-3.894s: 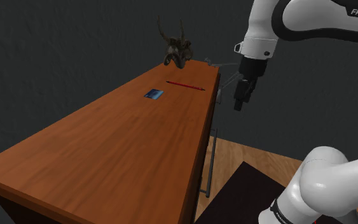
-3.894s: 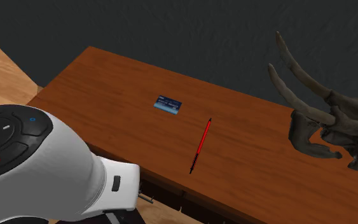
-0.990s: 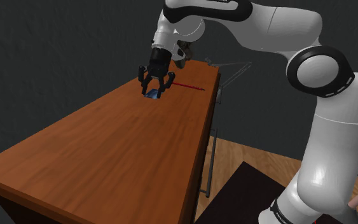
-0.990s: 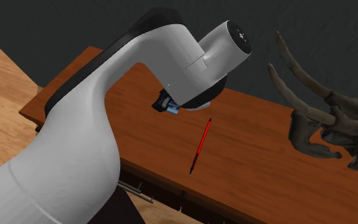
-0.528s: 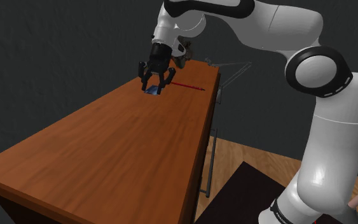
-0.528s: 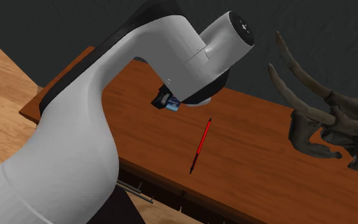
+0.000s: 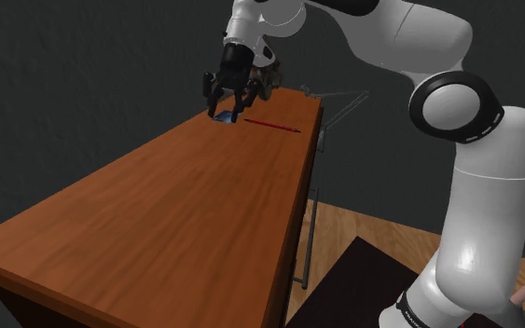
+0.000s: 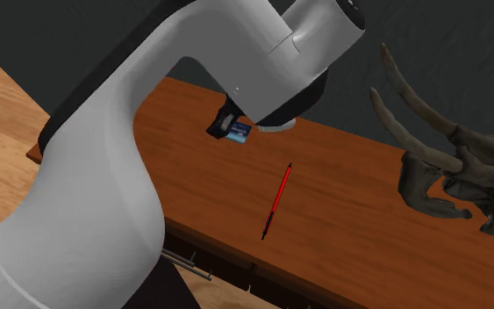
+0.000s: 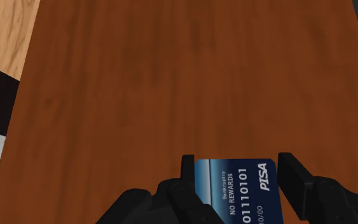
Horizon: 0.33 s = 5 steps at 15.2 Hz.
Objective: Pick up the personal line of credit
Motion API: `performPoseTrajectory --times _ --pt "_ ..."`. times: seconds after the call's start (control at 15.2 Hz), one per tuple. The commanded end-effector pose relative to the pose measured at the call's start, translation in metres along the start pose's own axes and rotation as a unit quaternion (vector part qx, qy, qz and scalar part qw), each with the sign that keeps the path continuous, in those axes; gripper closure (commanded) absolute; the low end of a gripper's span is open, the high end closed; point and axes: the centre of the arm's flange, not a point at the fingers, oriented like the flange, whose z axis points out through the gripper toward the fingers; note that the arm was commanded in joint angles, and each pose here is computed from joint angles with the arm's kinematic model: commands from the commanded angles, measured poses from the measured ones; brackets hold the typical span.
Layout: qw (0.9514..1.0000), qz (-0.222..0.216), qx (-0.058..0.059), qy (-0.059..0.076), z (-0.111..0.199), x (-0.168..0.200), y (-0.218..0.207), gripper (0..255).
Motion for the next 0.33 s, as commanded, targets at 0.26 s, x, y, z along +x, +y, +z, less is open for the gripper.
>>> performPoseTrajectory --times 0.26 --pt "1.0000 0.000 0.000 0.000 -0.0179 -0.0124 0.0002 255"
